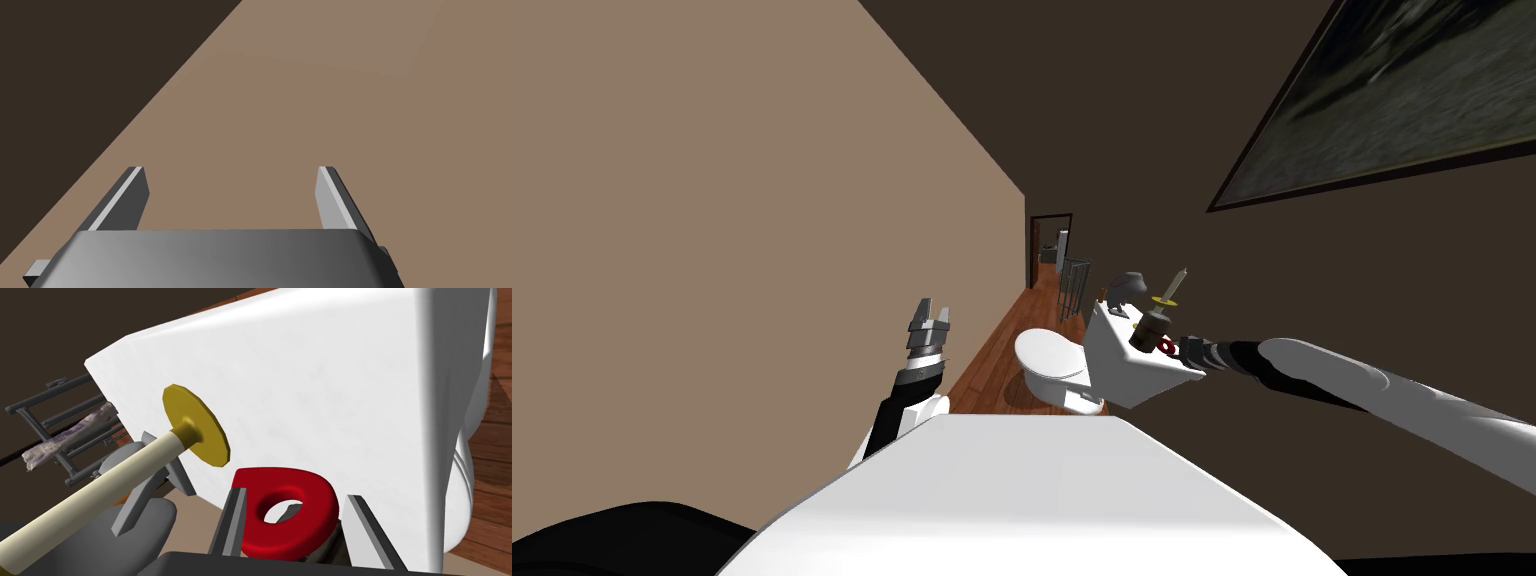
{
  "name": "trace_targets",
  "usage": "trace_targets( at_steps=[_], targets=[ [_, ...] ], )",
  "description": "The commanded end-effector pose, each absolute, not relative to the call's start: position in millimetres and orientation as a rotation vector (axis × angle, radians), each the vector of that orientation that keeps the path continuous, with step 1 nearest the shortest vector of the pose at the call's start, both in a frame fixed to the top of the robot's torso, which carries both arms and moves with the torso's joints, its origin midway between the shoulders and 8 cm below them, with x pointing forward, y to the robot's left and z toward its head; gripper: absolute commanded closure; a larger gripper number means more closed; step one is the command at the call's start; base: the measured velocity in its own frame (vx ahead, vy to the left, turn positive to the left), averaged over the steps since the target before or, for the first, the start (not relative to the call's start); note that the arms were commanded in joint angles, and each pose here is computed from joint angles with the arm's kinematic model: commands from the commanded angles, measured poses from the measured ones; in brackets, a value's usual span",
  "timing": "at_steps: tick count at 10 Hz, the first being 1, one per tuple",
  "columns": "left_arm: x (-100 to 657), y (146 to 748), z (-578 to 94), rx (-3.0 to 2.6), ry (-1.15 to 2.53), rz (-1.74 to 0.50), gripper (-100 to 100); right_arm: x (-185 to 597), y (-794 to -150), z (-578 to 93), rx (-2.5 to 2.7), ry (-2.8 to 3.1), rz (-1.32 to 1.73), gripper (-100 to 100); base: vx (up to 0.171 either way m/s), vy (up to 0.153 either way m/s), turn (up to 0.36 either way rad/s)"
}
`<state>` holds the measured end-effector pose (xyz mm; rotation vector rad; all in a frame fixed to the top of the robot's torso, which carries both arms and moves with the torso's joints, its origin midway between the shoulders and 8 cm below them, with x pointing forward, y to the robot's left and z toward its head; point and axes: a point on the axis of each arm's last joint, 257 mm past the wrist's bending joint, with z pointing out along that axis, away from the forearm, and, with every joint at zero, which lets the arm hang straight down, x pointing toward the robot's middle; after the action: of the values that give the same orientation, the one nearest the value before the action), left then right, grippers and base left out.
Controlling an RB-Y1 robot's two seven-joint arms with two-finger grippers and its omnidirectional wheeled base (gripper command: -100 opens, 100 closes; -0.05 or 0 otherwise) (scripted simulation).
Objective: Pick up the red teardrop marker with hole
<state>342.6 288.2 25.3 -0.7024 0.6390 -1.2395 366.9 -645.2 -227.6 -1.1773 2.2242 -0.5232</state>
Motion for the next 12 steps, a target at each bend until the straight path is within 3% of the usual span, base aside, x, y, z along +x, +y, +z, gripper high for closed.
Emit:
trace_targets(
  at_steps=[1,12],
  targets=[
    [342.6,288.2,25.3,-0.702,0.639,-1.240,0,366.6,-642.6,-225.3,-1.193,2.208,-0.513,100,0.061,0.018,-0.109],
    [342.6,288.2,25.4,-0.702,0.639,-1.240,0,348.4,-641.2,-220.8,-1.289,2.159,-0.488,100,0.047,0.021,-0.062]
  ],
)
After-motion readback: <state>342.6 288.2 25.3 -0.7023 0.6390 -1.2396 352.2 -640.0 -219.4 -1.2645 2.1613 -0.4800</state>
